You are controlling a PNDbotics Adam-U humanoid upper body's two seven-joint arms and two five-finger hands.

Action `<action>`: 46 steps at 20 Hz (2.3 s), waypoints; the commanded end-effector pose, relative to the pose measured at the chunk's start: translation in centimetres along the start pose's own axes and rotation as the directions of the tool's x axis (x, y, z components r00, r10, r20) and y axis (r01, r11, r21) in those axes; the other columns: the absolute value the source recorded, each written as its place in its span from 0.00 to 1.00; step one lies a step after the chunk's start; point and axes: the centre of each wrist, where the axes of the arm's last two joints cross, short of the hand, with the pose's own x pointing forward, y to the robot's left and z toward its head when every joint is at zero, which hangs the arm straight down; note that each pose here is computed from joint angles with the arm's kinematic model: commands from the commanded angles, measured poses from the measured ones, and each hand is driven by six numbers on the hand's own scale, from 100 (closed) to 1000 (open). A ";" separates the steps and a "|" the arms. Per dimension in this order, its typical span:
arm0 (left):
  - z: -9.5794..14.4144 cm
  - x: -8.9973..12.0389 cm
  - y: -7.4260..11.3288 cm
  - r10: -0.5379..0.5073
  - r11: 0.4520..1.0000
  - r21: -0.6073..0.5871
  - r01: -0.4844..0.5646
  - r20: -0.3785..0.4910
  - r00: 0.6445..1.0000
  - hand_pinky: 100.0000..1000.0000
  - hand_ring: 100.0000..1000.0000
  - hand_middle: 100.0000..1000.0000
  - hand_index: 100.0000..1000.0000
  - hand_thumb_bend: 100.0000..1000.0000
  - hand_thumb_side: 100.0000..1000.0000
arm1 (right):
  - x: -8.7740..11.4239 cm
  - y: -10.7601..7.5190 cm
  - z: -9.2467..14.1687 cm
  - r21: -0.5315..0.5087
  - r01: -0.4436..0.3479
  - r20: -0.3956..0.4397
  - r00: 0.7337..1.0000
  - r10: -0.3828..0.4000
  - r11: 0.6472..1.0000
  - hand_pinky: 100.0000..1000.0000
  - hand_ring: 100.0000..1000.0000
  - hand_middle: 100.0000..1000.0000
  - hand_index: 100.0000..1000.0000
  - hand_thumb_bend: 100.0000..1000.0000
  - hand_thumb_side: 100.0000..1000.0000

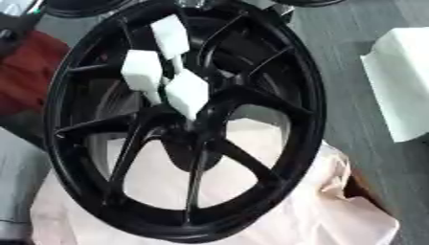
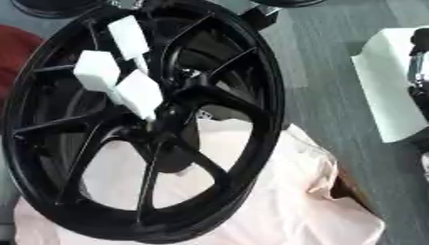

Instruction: Pull the pin out of the wheel hub.

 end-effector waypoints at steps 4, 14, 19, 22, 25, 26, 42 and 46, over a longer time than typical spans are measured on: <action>1.9 0.7 0.3 0.024 1.000 0.008 -0.024 -0.030 0.999 0.83 0.77 0.76 0.88 0.00 1.00 | 0.7 -0.1 -0.6 0.008 0.003 0.028 1.000 -0.004 1.000 0.83 0.74 0.64 0.64 0.00 0.40; 4.4 3.5 -0.9 0.008 0.999 0.039 -0.006 -0.037 0.999 0.83 0.78 0.77 0.90 0.00 0.99 | 0.7 -0.1 -0.4 0.010 -0.002 0.025 1.000 0.001 1.000 0.83 0.74 0.64 0.64 0.00 0.41; 5.0 4.9 -1.3 0.002 0.999 0.045 0.000 -0.046 0.999 0.83 0.79 0.79 0.91 0.00 0.96 | 0.6 -0.1 -0.4 0.010 -0.002 0.023 1.000 0.002 1.000 0.83 0.74 0.64 0.64 0.00 0.41; 5.1 5.3 -1.6 0.008 0.999 0.043 -0.006 -0.059 0.998 0.83 0.79 0.79 0.91 0.00 0.96 | 0.6 0.0 -0.4 0.012 -0.002 0.023 1.000 0.001 1.000 0.83 0.74 0.64 0.64 0.00 0.42; 5.8 5.4 -2.0 0.013 0.999 0.041 -0.010 -0.074 0.997 0.84 0.79 0.79 0.91 0.00 0.95 | 0.6 0.0 -0.4 0.013 -0.002 0.023 1.000 0.001 1.000 0.83 0.74 0.64 0.64 0.00 0.43; 6.2 5.5 -2.1 0.009 0.999 0.048 -0.005 -0.078 0.997 0.84 0.79 0.79 0.91 0.00 0.94 | 0.6 0.0 -0.3 0.011 -0.002 0.022 1.000 0.002 1.000 0.83 0.74 0.64 0.64 0.00 0.43; 11.5 6.0 -5.7 -0.023 1.000 -0.023 0.020 -0.145 0.989 0.87 0.84 0.82 0.92 0.00 0.86 | 0.6 0.2 -0.4 0.014 0.003 0.030 1.000 -0.004 1.000 0.83 0.74 0.64 0.64 0.00 0.44; 11.6 5.6 -6.1 -0.030 0.999 -0.027 0.026 -0.181 0.983 0.87 0.84 0.81 0.91 0.06 0.83 | 0.6 0.3 -0.4 0.015 0.007 0.027 1.000 -0.008 1.000 0.83 0.74 0.64 0.64 0.00 0.44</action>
